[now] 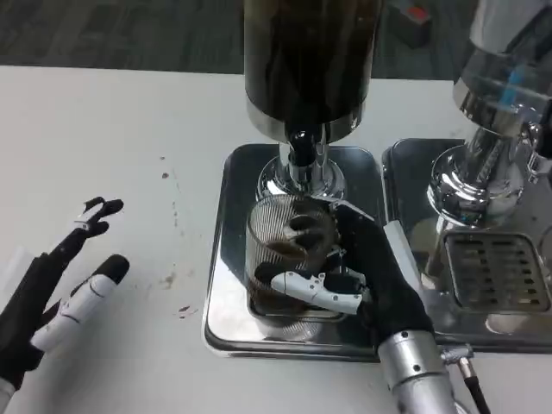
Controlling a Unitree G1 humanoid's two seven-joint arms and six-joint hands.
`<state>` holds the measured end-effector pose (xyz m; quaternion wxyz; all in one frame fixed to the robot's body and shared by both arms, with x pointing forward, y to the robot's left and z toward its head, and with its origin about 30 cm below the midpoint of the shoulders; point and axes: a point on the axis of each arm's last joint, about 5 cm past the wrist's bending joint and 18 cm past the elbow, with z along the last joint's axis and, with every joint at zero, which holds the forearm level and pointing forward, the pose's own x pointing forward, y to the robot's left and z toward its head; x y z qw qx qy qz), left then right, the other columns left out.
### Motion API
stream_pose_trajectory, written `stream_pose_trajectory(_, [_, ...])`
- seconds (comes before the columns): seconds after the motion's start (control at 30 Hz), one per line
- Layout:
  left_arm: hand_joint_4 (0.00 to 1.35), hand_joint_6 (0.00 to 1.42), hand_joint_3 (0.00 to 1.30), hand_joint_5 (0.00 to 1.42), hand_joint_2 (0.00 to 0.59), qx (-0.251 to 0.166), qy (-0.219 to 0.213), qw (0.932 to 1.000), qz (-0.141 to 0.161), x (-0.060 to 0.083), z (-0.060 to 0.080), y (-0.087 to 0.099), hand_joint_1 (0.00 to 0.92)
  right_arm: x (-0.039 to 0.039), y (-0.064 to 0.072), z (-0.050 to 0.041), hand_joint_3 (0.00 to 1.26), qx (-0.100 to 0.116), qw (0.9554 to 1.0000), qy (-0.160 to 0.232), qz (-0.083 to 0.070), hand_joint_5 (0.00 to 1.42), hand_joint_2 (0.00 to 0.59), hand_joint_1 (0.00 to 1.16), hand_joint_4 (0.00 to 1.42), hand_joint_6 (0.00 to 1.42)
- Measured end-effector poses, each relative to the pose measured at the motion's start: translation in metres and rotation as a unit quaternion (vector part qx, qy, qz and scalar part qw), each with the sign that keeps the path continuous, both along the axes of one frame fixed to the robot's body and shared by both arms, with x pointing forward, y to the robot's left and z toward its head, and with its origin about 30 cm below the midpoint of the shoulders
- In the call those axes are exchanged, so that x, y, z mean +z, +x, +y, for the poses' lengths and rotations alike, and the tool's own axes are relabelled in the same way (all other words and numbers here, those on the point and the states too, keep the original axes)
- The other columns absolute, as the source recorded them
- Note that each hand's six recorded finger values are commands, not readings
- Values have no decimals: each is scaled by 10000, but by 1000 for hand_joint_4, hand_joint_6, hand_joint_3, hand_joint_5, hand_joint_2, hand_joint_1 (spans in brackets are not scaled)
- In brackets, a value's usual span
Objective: Grasp the cup under the faucet to collect the drink, then remove the cup.
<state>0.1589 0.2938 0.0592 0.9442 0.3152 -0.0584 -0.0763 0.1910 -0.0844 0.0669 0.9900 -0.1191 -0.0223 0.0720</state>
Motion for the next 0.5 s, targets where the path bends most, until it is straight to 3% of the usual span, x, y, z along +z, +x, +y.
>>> stream_pose_trajectory(0.23, [0,0,147,121,165,-30,16,10000,30,-7,-8,14,0,127,-18,-28,462,-55,9994,-202,-277,654,211,1080,537,841])
stream_pose_trajectory(0.5, [0,0,147,121,167,-131,61,9999,26,-4,-39,64,0,142,-75,-103,447,-123,9981,-553,-235,619,219,1059,530,849])
